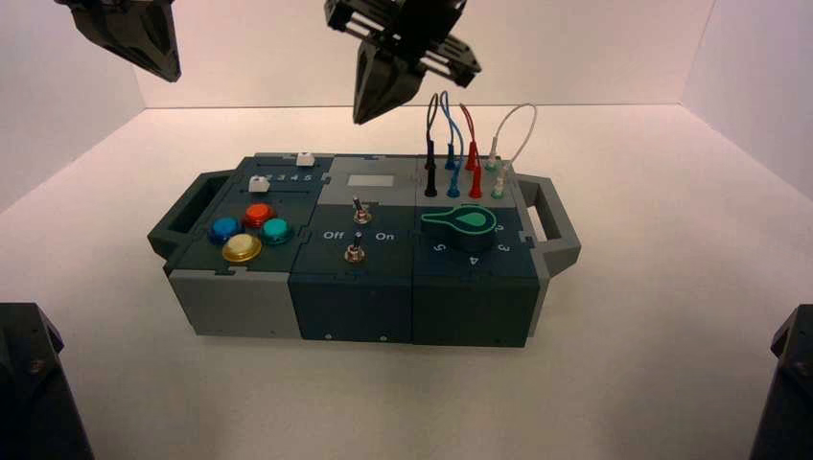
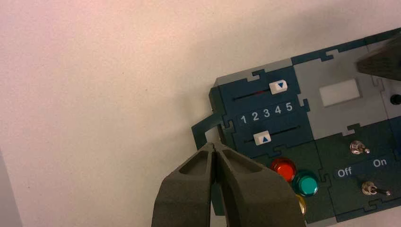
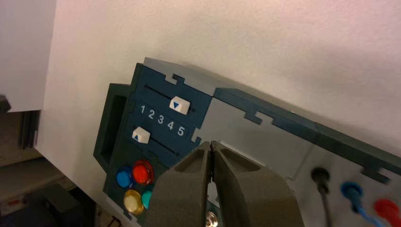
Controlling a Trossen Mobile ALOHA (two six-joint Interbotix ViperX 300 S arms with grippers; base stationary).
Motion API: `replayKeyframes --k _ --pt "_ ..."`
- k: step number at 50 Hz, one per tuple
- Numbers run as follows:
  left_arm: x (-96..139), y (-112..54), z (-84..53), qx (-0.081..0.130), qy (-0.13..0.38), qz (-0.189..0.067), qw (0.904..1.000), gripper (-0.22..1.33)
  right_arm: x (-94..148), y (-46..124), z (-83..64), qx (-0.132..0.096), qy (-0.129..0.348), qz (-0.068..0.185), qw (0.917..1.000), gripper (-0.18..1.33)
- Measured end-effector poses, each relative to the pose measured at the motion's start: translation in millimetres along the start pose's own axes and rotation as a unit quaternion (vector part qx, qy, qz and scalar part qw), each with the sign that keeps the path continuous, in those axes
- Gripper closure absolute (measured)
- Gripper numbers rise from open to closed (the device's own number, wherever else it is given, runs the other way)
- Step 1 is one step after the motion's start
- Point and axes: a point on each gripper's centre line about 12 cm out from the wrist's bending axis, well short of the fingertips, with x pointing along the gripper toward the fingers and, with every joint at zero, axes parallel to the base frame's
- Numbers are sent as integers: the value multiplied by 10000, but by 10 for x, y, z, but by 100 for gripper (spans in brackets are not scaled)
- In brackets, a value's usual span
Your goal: Move the top slider to position 3.
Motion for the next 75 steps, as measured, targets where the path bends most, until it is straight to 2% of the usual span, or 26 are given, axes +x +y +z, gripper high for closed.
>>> replayKeyframes --k 18,37,54,66,75 --pt "0 -28 -3 75 1 -17 10000 126 315 82 20 56 390 75 9992 129" --pt "4 -29 -4 69 8 -22 10000 126 384 161 -14 35 539 136 9984 129" --pt "4 -35 -3 88 8 -24 10000 126 325 210 -41 -18 797 191 9966 129" --pt "13 -51 -19 116 31 -39 9999 126 66 361 106 -336 615 222 9973 129" --pt "19 -55 -25 122 46 -43 9999 126 22 420 155 -395 633 249 9969 129"
